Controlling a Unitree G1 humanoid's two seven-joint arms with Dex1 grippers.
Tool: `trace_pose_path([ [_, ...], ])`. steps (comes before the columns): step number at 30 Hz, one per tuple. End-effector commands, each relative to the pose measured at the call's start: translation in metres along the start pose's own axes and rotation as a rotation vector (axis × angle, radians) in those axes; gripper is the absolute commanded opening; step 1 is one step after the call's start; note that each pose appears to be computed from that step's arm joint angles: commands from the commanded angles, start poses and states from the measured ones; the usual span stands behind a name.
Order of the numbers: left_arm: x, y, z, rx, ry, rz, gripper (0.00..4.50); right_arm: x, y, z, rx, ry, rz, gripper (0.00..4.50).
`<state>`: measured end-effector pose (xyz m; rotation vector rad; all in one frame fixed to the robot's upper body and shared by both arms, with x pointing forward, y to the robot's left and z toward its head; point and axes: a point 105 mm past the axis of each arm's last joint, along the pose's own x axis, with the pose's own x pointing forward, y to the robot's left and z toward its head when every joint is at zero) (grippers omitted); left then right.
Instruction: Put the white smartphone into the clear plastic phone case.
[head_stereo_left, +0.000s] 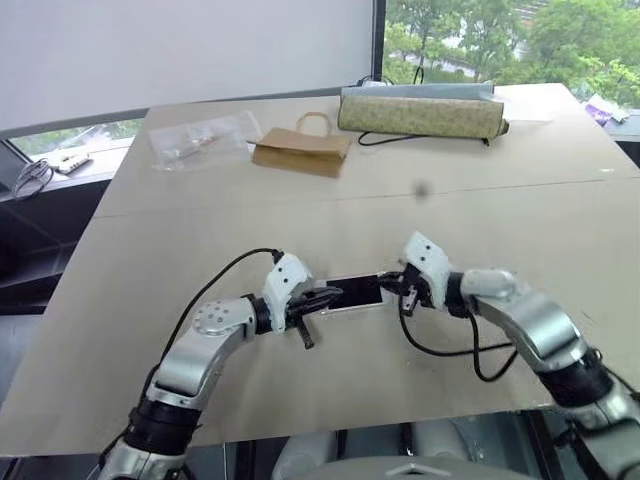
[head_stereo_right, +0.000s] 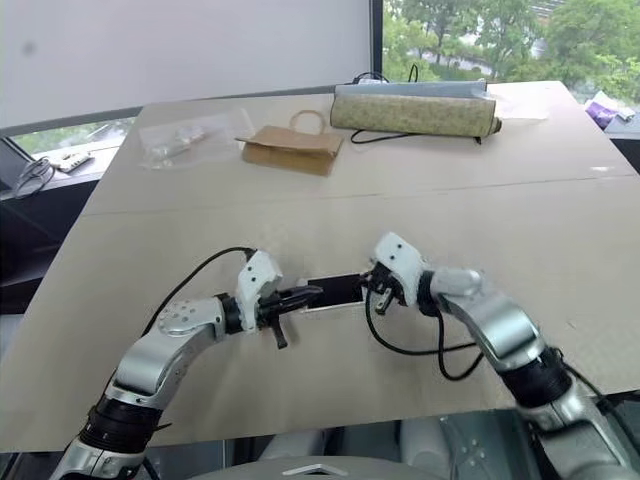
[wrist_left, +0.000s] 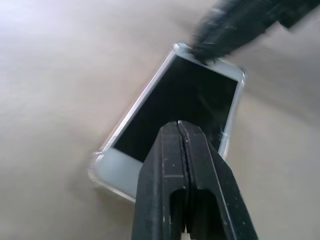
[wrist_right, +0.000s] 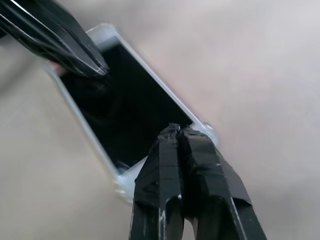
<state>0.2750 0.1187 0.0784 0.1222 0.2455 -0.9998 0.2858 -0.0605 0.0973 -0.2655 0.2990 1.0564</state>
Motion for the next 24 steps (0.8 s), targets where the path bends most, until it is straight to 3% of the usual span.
trace_pose_path([
  [1, -0.017, 0.004, 0.046, 0.031, -0.170, 0.051, 0.52, -0.035, 0.002, 0.048, -0.054, -0.230, 0.014, 0.30],
  [3, -0.031, 0.000, 0.053, 0.021, -0.194, 0.043, 1.24, -0.054, 0.002, 0.041, -0.079, -0.212, -0.001, 0.88],
  [8, -0.062, -0.009, 0.050, 0.003, -0.154, 0.051, 3.74, -0.092, -0.002, 0.013, -0.090, -0.125, -0.067, 3.35],
  [10, -0.073, -0.010, 0.044, -0.004, -0.126, 0.072, 4.49, -0.106, -0.001, 0.005, -0.081, -0.100, -0.078, 4.23],
  [11, -0.081, -0.009, 0.039, -0.014, -0.106, 0.090, 4.50, -0.114, 0.000, 0.000, -0.078, -0.080, -0.086, 4.41],
  [17, -0.118, -0.007, 0.003, -0.058, 0.007, 0.197, 4.50, -0.152, 0.001, -0.017, -0.076, -0.032, -0.174, 4.41],
  [24, -0.129, -0.005, -0.004, -0.078, 0.009, 0.224, 4.50, -0.166, 0.007, -0.015, -0.081, -0.049, -0.211, 4.41],
])
